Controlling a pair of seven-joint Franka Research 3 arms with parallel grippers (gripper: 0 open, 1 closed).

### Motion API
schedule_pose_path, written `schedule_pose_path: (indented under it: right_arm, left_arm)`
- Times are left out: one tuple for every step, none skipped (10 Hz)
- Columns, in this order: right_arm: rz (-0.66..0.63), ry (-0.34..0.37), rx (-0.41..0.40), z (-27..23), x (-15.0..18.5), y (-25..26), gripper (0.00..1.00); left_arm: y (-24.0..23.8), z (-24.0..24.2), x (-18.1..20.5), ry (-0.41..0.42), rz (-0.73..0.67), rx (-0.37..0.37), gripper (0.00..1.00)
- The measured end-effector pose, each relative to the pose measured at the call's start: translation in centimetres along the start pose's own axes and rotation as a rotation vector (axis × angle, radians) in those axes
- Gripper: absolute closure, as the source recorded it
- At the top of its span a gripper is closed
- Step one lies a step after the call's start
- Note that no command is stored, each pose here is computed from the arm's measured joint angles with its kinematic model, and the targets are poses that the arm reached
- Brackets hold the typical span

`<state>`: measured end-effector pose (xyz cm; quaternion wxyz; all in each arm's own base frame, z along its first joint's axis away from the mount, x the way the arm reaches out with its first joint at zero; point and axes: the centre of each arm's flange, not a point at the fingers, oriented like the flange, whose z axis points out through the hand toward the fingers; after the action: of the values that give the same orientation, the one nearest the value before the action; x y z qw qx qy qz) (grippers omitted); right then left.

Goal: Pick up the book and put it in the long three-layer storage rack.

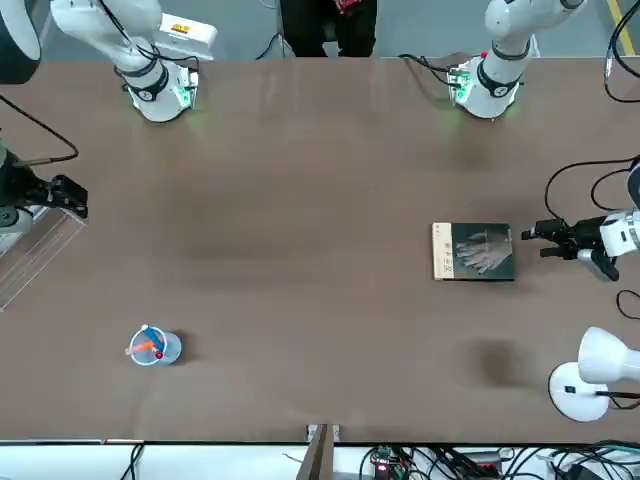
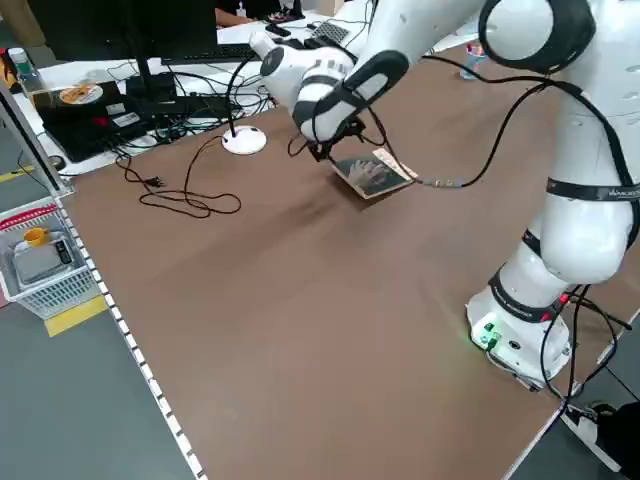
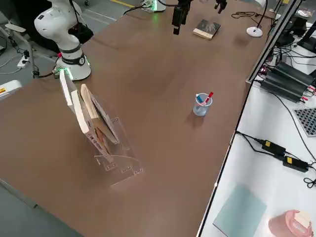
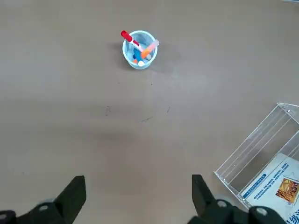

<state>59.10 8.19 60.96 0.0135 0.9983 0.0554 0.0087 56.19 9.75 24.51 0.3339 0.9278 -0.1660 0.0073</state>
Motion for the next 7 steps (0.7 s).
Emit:
schedule_pose_path:
  right_arm:
    - [0.000, 0.000, 0.000, 0.0, 0.0, 0.0, 0.00]
    - [0.000, 0.000, 0.000, 0.0, 0.0, 0.0, 0.00]
    - [0.000, 0.000, 0.000, 0.0, 0.0, 0.0, 0.00]
    - [0.000, 0.000, 0.000, 0.0, 0.0, 0.0, 0.00]
    - [0.000, 0.000, 0.000, 0.0, 0.0, 0.0, 0.00]
    - [0.001, -0.001, 0.000, 0.0, 0.0, 0.0, 0.00]
    - [0.001, -0.001, 0.000, 0.0, 0.0, 0.1, 0.00]
  left_arm:
    - [-0.8, 0.4, -0.4, 0.009, 0.022, -0.017, 0.00]
    - [-1.6, 0.8, -0.9, 0.019, 0.047, -0.036, 0.00]
    - [-2.2, 1.2, -1.2, 0.027, 0.072, -0.059, 0.00]
    - [-2.8, 1.6, -1.6, 0.030, 0.086, -0.087, 0.01]
    - [-3.4, 2.0, -1.9, 0.028, 0.095, -0.124, 0.01]
    - [-4.1, 2.0, -2.1, 0.024, 0.105, -0.162, 0.01]
    - [-4.7, 2.0, -2.1, 0.022, 0.113, -0.197, 0.03]
